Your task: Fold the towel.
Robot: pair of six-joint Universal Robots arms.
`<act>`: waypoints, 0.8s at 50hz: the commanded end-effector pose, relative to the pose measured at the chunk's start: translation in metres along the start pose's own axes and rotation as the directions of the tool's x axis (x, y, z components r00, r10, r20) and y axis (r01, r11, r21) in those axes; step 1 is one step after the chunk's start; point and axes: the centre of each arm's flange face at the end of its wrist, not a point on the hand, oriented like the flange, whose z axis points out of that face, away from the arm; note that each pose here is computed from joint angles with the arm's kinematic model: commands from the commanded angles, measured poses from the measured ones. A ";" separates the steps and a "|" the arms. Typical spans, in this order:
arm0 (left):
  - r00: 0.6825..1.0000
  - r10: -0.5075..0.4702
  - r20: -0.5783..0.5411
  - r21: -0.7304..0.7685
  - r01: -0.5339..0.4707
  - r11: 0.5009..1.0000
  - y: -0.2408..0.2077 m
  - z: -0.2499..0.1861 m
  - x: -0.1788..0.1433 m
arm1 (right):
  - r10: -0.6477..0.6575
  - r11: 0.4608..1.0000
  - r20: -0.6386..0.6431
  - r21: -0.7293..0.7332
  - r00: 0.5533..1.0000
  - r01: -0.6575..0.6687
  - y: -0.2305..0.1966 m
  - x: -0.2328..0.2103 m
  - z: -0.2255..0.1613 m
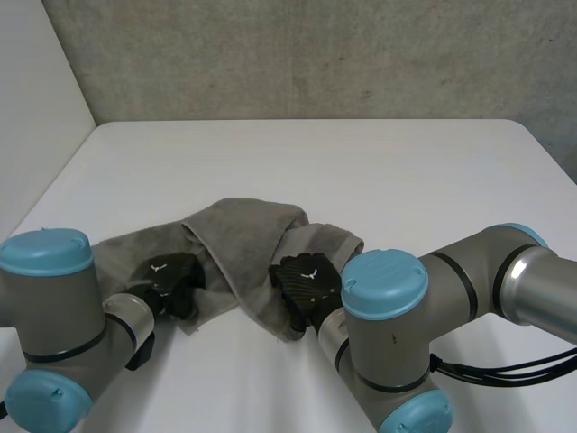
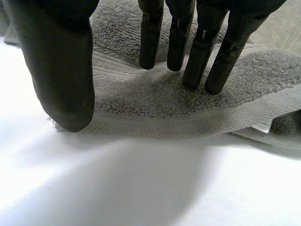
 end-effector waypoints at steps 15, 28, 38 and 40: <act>0.999 -0.040 -0.005 0.050 0.040 0.998 -0.016 -0.001 -0.020 | 0.000 1.000 0.051 0.006 0.999 0.000 0.008 -0.005 0.002; 0.999 -0.049 0.010 0.049 0.048 0.998 -0.015 -0.001 -0.026 | -0.003 1.000 0.047 0.018 0.999 0.002 0.008 -0.005 0.004; 0.999 -0.050 0.009 0.048 0.049 0.998 -0.015 -0.002 -0.025 | -0.003 1.000 0.049 0.017 0.999 0.002 0.009 -0.005 0.005; 0.999 -0.050 0.010 0.049 0.050 0.998 -0.015 -0.002 -0.026 | -0.004 1.000 0.049 0.022 0.999 0.003 0.008 -0.005 0.005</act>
